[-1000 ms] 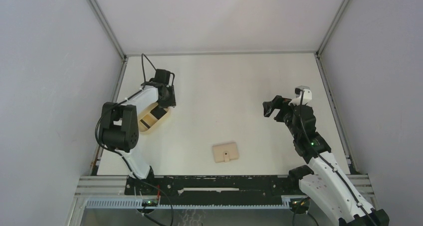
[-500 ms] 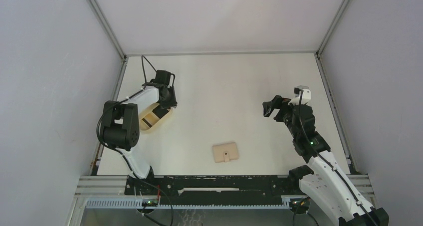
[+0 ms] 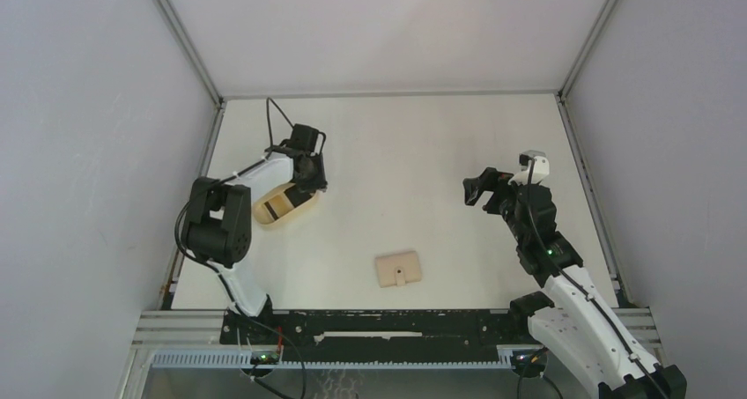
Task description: Take the credit cards out of the card holder
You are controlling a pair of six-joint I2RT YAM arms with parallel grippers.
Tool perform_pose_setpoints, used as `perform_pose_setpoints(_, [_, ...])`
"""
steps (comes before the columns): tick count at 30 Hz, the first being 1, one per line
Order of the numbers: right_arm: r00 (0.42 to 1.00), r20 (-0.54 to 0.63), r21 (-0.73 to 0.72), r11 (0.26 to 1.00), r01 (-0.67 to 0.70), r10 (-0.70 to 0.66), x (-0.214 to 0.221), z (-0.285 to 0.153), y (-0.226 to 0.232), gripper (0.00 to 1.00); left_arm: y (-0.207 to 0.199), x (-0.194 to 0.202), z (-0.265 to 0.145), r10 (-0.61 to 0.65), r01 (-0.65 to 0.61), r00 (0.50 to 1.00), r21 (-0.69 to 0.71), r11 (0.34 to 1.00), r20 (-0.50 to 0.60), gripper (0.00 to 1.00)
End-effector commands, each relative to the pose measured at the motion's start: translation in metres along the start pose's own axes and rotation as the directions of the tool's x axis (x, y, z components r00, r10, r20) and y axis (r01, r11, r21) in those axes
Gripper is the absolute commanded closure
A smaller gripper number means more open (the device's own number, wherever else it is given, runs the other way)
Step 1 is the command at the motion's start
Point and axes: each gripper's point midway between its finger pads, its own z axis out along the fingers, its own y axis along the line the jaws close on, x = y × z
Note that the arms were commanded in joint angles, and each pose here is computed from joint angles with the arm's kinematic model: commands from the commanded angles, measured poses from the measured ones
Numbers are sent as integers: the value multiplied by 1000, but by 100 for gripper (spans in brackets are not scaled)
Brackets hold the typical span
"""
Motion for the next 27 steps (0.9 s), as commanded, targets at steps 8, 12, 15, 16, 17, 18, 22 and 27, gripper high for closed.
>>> perform_pose_setpoints(8, [999, 46, -10, 1000, 10, -9, -9, 0, 3, 0, -72, -47, -15, 6, -20, 995, 134, 991, 102, 66])
perform_pose_setpoints(12, [999, 47, -10, 1000, 10, -9, -8, 0, 3, 0, -95, -48, -14, 21, -38, 994, 163, 986, 104, 66])
perform_pose_setpoints(15, [999, 48, -10, 1000, 12, -11, -8, -1, 3, 0, -115, -47, -12, 32, -51, 994, 185, 981, 103, 66])
perform_pose_setpoints(16, [999, 49, -12, 1000, 10, -10, -9, -1, 3, 0, -121, -46, -12, 39, -59, 994, 192, 980, 104, 66])
perform_pose_setpoints(17, [999, 47, -11, 1000, 12, -11, -8, -1, 3, 0, -130, -46, -12, 47, -68, 993, 202, 977, 106, 66])
perform_pose_setpoints(18, [999, 49, -12, 1000, 11, -11, -9, -2, 3, 0, -136, -47, -12, 49, -71, 993, 209, 975, 110, 66])
perform_pose_setpoints(22, [999, 51, -12, 1000, 10, -9, -8, -2, 3, 0, -158, -50, -9, 53, -78, 992, 231, 970, 113, 66])
perform_pose_setpoints(27, [999, 53, -13, 1000, 10, -9, -8, -2, 3, 0, -184, -54, -7, 59, -90, 990, 260, 961, 125, 66])
